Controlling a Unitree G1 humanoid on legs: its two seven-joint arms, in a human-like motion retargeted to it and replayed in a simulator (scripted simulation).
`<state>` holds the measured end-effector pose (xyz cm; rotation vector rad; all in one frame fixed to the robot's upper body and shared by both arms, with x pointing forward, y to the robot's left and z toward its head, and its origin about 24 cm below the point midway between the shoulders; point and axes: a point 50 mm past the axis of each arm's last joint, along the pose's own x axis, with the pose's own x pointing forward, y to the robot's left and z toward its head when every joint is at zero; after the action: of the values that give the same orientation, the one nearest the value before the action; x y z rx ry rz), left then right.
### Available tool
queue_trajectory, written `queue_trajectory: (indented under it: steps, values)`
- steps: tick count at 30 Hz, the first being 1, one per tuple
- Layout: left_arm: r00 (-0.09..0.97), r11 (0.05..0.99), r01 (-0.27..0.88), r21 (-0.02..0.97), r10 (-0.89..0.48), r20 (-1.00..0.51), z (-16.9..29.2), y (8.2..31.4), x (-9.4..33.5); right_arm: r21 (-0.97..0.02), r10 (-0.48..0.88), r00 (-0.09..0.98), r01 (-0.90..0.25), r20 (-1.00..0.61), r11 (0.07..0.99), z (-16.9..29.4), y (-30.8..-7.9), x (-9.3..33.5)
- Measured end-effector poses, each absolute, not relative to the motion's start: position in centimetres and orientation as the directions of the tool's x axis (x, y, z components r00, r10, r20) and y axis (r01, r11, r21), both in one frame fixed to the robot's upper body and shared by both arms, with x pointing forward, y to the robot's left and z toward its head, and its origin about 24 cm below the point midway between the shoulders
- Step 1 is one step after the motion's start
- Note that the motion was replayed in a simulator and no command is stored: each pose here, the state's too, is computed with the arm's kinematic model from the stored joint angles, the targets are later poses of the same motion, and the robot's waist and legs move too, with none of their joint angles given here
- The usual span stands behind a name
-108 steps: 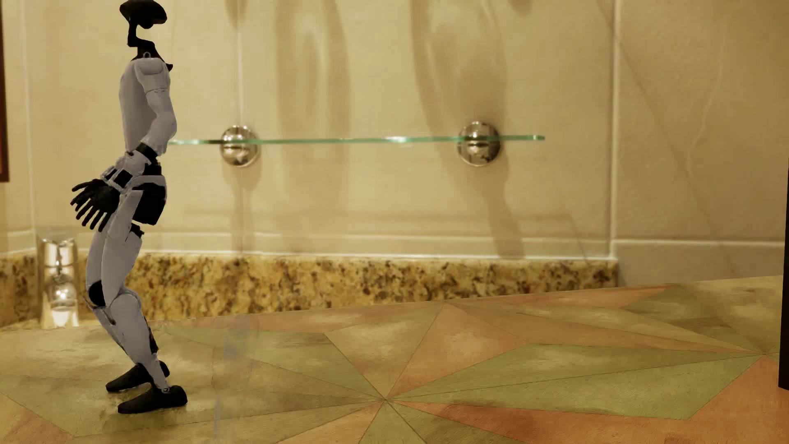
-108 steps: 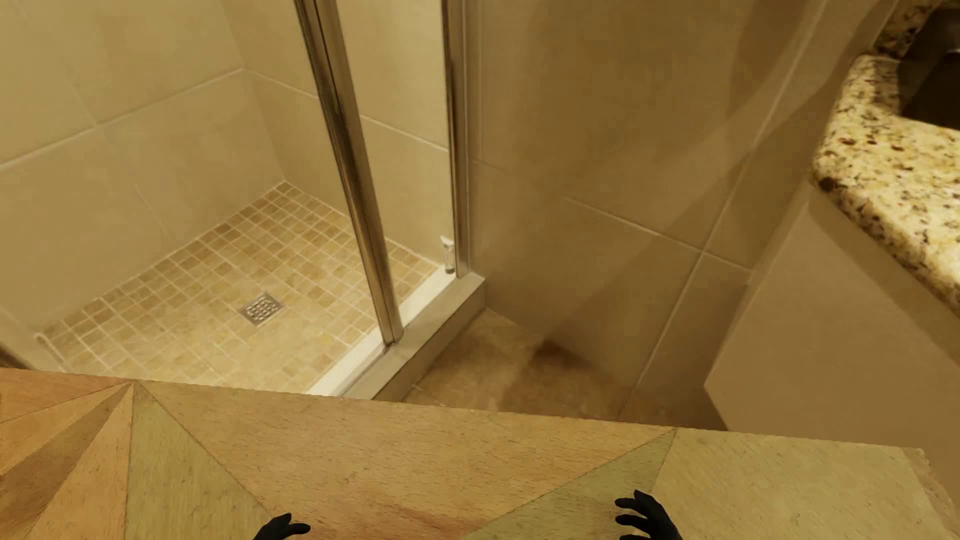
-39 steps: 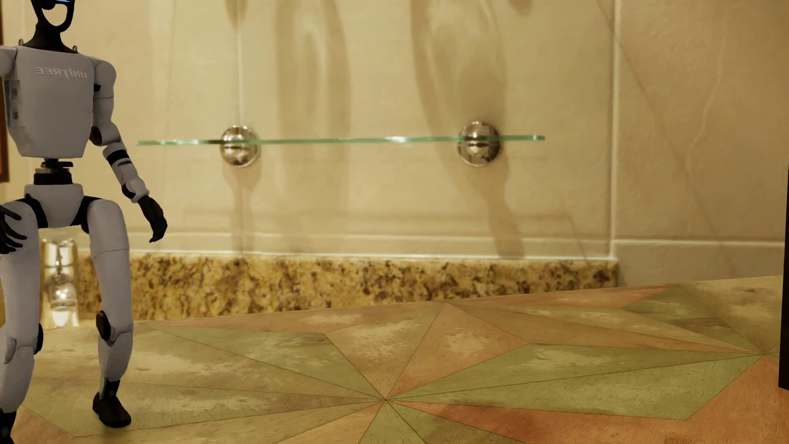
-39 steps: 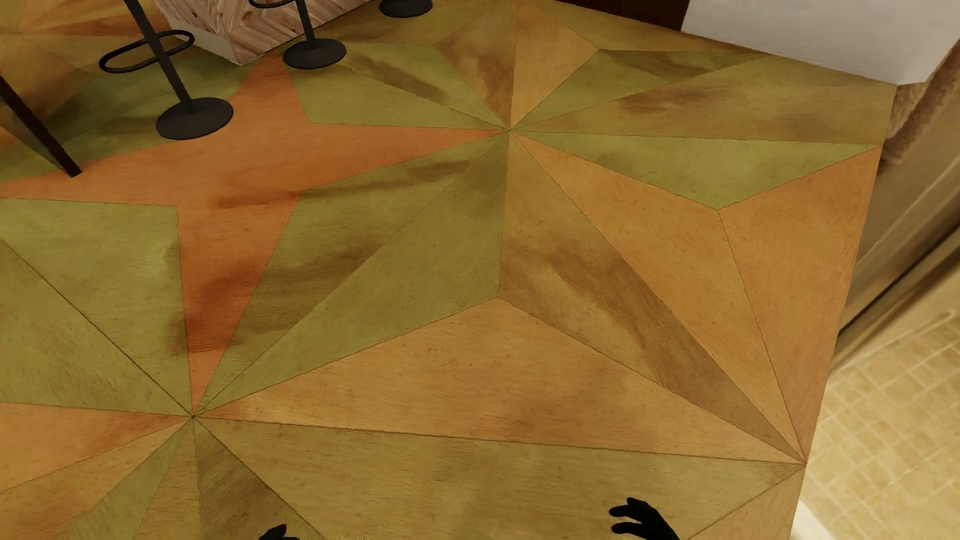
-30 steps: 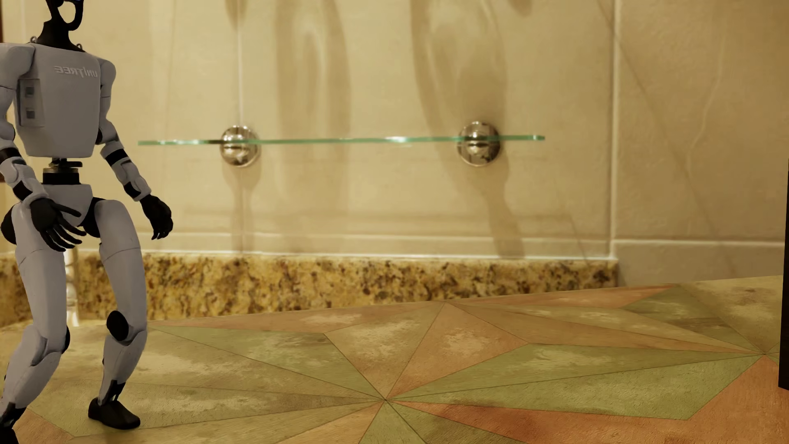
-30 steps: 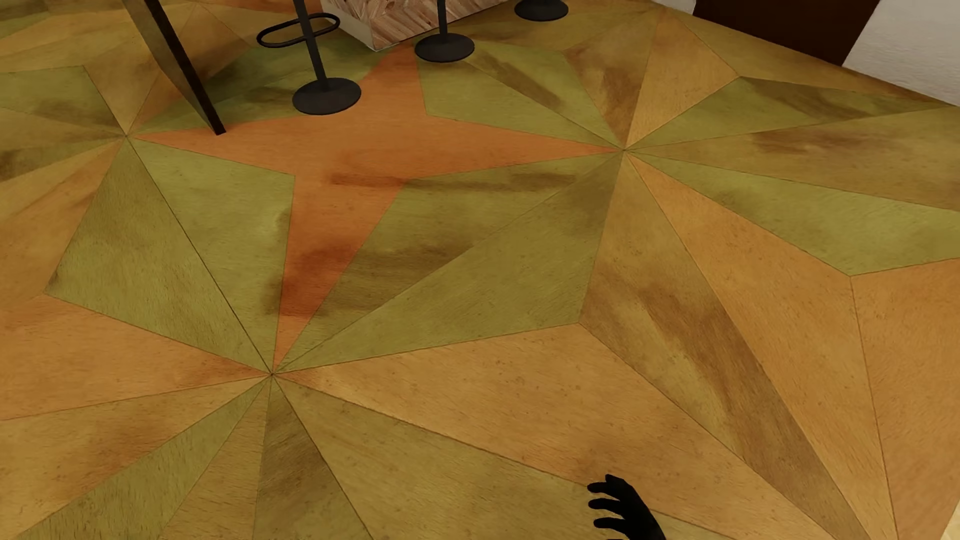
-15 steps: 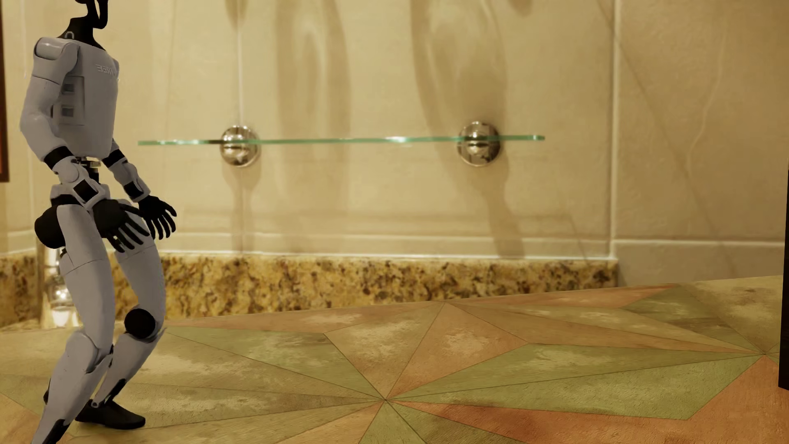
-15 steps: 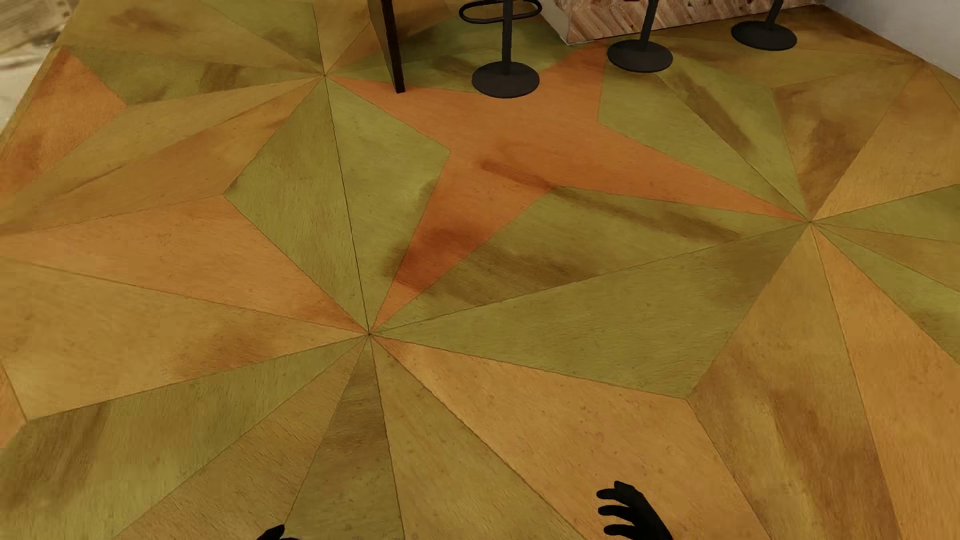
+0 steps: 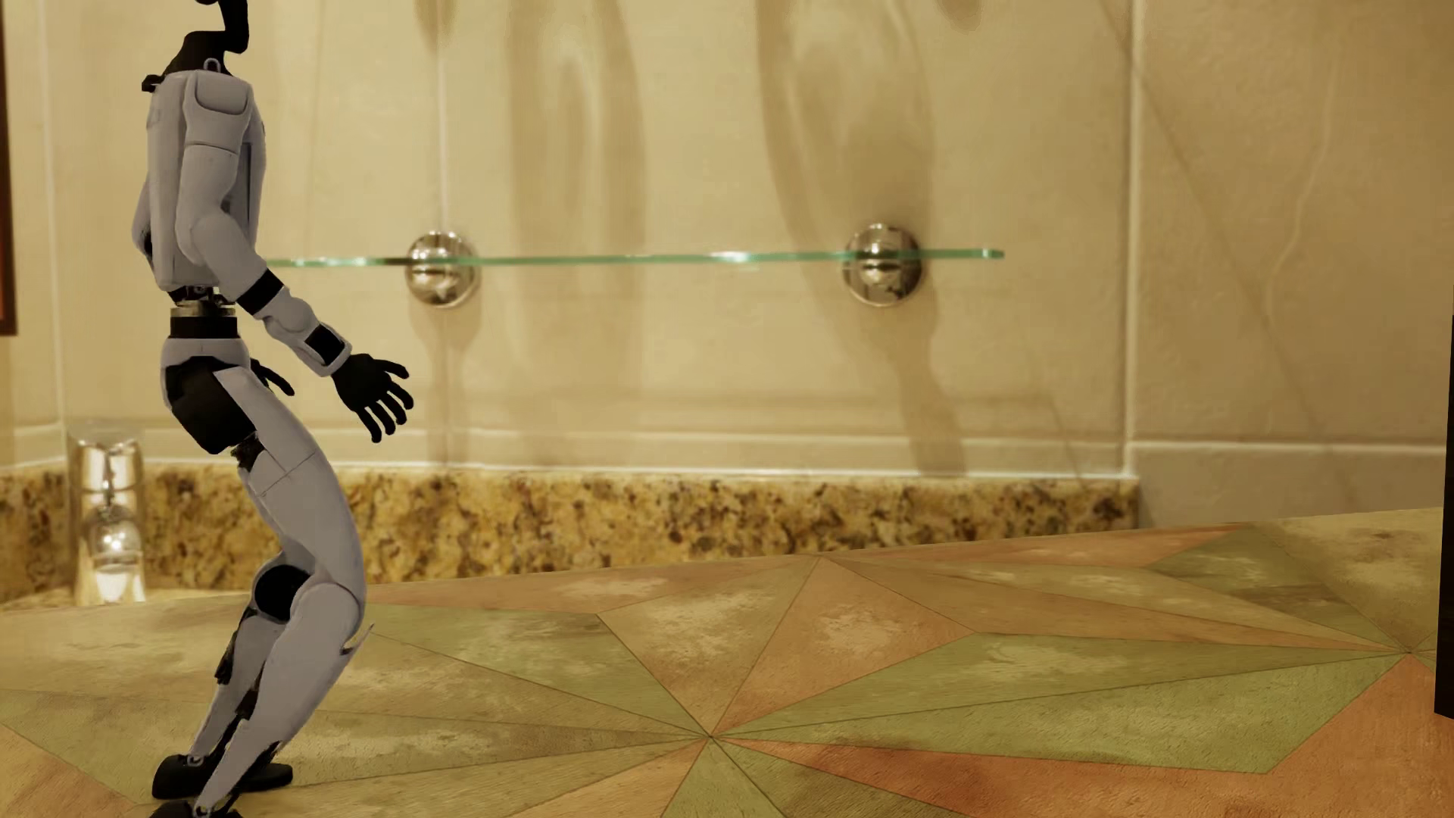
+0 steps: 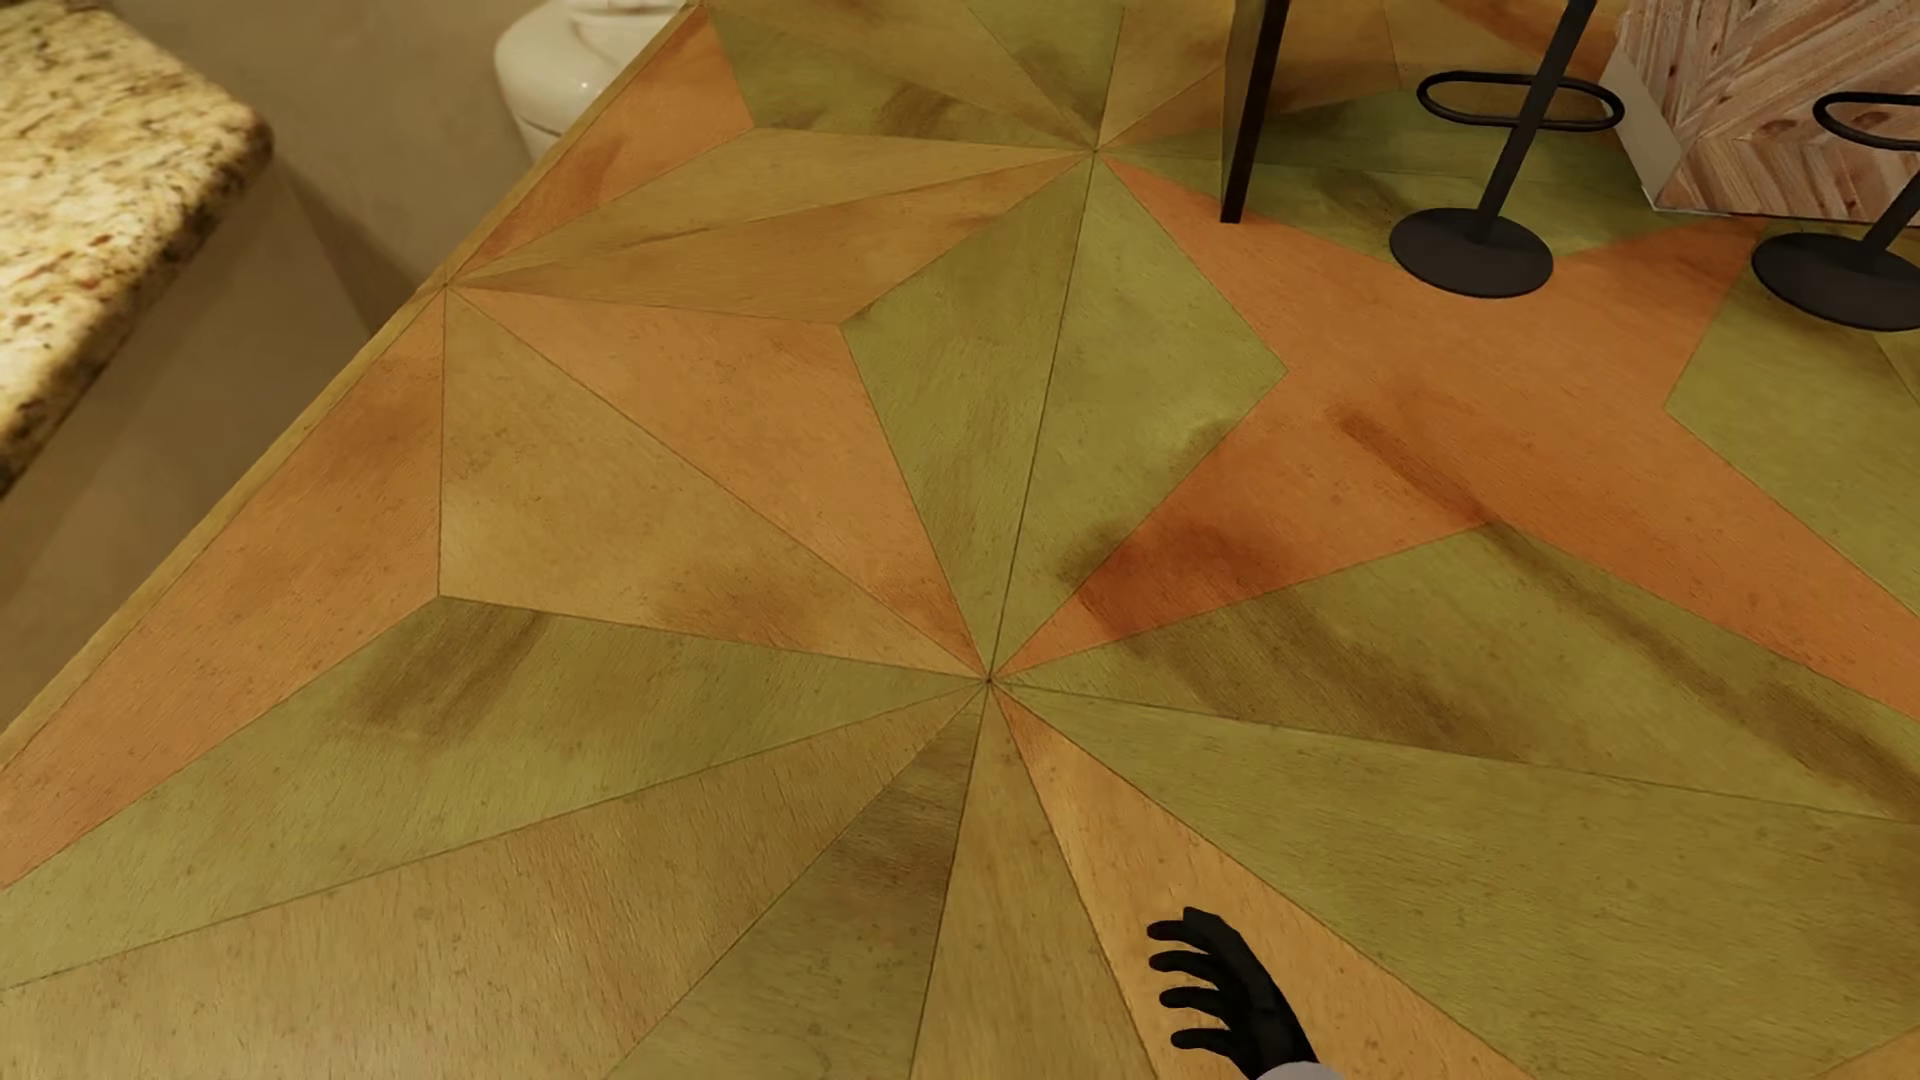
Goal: Face back
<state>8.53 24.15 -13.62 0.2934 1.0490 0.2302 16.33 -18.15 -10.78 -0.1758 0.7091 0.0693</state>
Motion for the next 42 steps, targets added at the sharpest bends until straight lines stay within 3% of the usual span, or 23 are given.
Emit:
queue_trajectory:
  steps: [2,4,7,8,10,13,14,16,18,20,23,25,28,30,33,37,40,42]
  values:
    - [0.549,0.942,-0.042,0.334,0.301,-0.779,-13.4,22.2,9.8,-0.137,-0.083,0.693,-0.023,-0.716,0.990,-12.0,-20.8,12.7]
    - [0.589,0.950,-0.042,0.310,0.274,-0.760,-13.1,20.6,11.2,-0.180,-0.088,0.658,-0.072,-0.748,0.981,-12.1,-21.8,11.8]
    - [0.553,0.951,-0.074,0.299,0.289,-0.782,-13.0,22.5,10.4,-0.189,-0.084,0.691,-0.078,-0.718,0.979,-11.3,-21.4,14.5]
    - [0.506,0.949,-0.071,0.308,0.300,-0.809,-13.5,23.4,9.2,-0.158,-0.031,0.714,-0.112,-0.699,0.981,-11.1,-19.0,15.7]
    - [0.464,0.937,-0.091,0.337,0.339,-0.818,-13.7,24.3,8.2,-0.161,-0.007,0.759,-0.129,-0.652,0.978,-10.2,-18.0,17.7]
    - [0.479,0.914,-0.126,0.385,0.396,-0.783,-13.2,24.6,8.1,-0.148,-0.032,0.735,-0.094,-0.677,0.984,-10.6,-19.9,16.0]
    - [0.526,0.927,-0.149,0.345,0.369,-0.766,-12.8,23.5,10.0,-0.179,-0.059,0.729,-0.088,-0.682,0.980,-10.4,-21.2,16.0]
    - [0.630,0.965,-0.062,0.254,0.236,-0.740,-11.8,21.1,13.9,-0.128,-0.094,0.633,-0.008,-0.769,0.992,-12.4,-20.6,12.5]
    - [0.726,0.987,-0.029,0.158,0.129,-0.675,-10.3,20.3,17.3,-0.077,-0.107,0.553,0.077,-0.826,0.994,-13.6,-20.1,9.9]
    - [0.762,0.995,0.012,0.100,0.055,-0.645,-9.9,20.1,17.9,-0.079,-0.124,0.553,0.104,-0.824,0.991,-13.5,-20.3,9.9]
    - [0.697,0.991,0.030,0.132,0.074,-0.714,-10.8,21.8,15.0,-0.100,-0.111,0.647,0.054,-0.754,0.994,-12.4,-19.7,12.6]
    - [0.661,0.986,0.032,0.163,0.101,-0.743,-11.3,21.4,14.6,-0.131,-0.115,0.666,0.025,-0.737,0.991,-12.3,-20.5,12.8]
    - [0.698,0.983,0.050,0.175,0.092,-0.710,-11.0,20.0,16.1,-0.134,-0.077,0.625,-0.044,-0.777,0.990,-12.9,-19.3,12.1]
    - [0.723,0.987,0.048,0.153,0.071,-0.687,-10.9,19.8,15.9,-0.130,-0.094,0.585,-0.020,-0.805,0.991,-13.0,-20.1,11.7]
    - [0.731,0.985,0.055,0.164,0.072,-0.679,-10.4,21.4,16.3,-0.114,-0.102,0.549,0.012,-0.829,0.993,-13.3,-20.4,11.0]
    - [0.697,0.989,0.033,0.144,0.080,-0.713,-11.1,21.6,15.2,-0.097,-0.069,0.601,-0.014,-0.796,0.995,-12.9,-18.9,12.6]
    - [0.710,0.995,0.004,0.098,0.066,-0.701,-10.7,20.4,16.3,-0.130,-0.104,0.595,0.000,-0.797,0.992,-12.9,-20.5,11.7]
    - [0.695,0.993,0.006,0.120,0.082,-0.714,-11.0,20.7,15.4,-0.115,-0.094,0.615,0.005,-0.783,0.993,-12.8,-20.1,11.9]
